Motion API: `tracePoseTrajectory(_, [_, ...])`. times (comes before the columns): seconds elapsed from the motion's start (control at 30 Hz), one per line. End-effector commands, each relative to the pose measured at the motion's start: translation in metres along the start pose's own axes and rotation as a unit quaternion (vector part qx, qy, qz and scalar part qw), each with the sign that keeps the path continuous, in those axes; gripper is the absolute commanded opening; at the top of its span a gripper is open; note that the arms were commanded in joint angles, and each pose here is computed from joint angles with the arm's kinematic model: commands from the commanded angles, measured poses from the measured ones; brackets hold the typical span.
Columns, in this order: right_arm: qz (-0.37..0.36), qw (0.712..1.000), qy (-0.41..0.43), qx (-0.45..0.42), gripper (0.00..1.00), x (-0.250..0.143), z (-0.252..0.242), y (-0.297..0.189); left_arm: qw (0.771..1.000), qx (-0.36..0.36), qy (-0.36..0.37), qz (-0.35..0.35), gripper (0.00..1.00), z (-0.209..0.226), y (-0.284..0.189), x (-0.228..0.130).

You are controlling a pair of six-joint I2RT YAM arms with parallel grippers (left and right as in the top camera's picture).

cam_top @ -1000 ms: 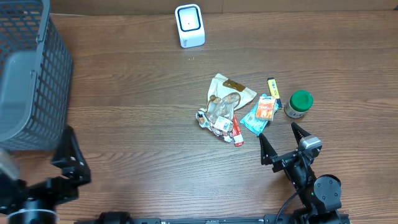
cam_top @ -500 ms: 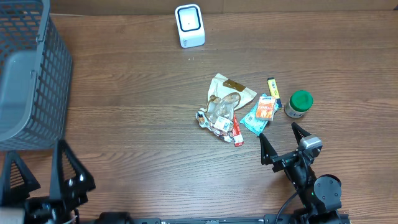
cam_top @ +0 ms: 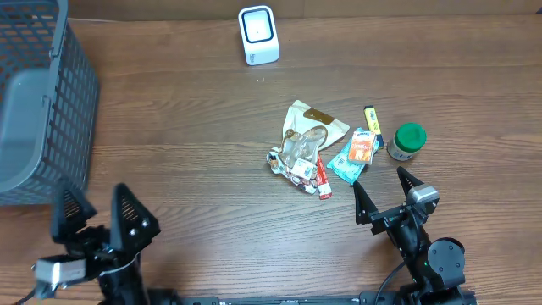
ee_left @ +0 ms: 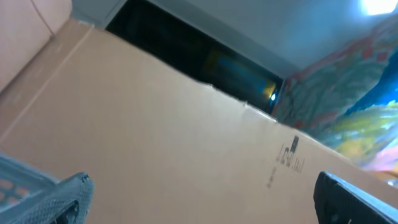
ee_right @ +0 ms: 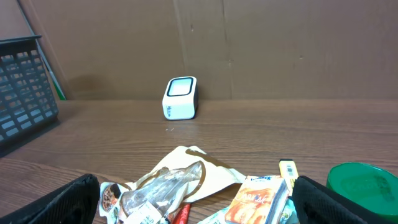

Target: Scan the item barcode

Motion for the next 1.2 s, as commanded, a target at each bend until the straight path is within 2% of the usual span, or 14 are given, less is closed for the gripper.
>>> tracePoseTrajectory(0.0, [0.001,1.0,0.004,-0.006,1.0,-0.003,-0.001,0.0,0.999,0.007,-0.019,0.024,1.0,0.018,-0.007,-0.022])
tracePoseTrajectory(0.23, [0.001,1.0,0.004,-0.006,1.0,-0.003,-0.001,0.0,0.996,0.048,-0.014,0.069,1.0,0.051,-0.021,-0.057])
tracePoseTrajectory(0.5, [0.001,1.0,0.004,-0.006,1.0,-0.003,-0.001,0.0,0.985,0.112,-0.001,0.133,1.0,0.075,-0.031,-0.081])
tracePoseTrajectory(0.8, [0.001,1.0,0.004,-0.006,1.0,-0.003,-0.001,0.0,0.946,0.198,0.06,0.249,1.0,0.103,-0.053,-0.11])
tracePoseTrajectory(0.93, [0.001,1.0,0.004,-0.006,1.0,-0.003,-0.001,0.0,0.921,0.217,0.114,0.302,1.0,0.114,-0.065,-0.12])
tracePoseTrajectory(1.03, [0.001,1.0,0.004,-0.006,1.0,-0.003,-0.001,0.0,0.913,0.19,0.169,0.32,1.0,0.112,-0.065,-0.121])
tracePoseTrajectory(1.17, [0.001,1.0,0.004,-0.006,1.0,-0.003,-0.001,0.0,0.912,0.189,0.172,0.32,1.0,0.112,-0.065,-0.12])
Point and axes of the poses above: each gripper's point midway between its finger pads, its own y axis out along the fingers, its own z axis along the line the jaws close on, x = y × z, the point moved 9 cm from there along -y, back along the fingers, and after that the axes turned 12 degrees about -y, right-handed, at the moved point
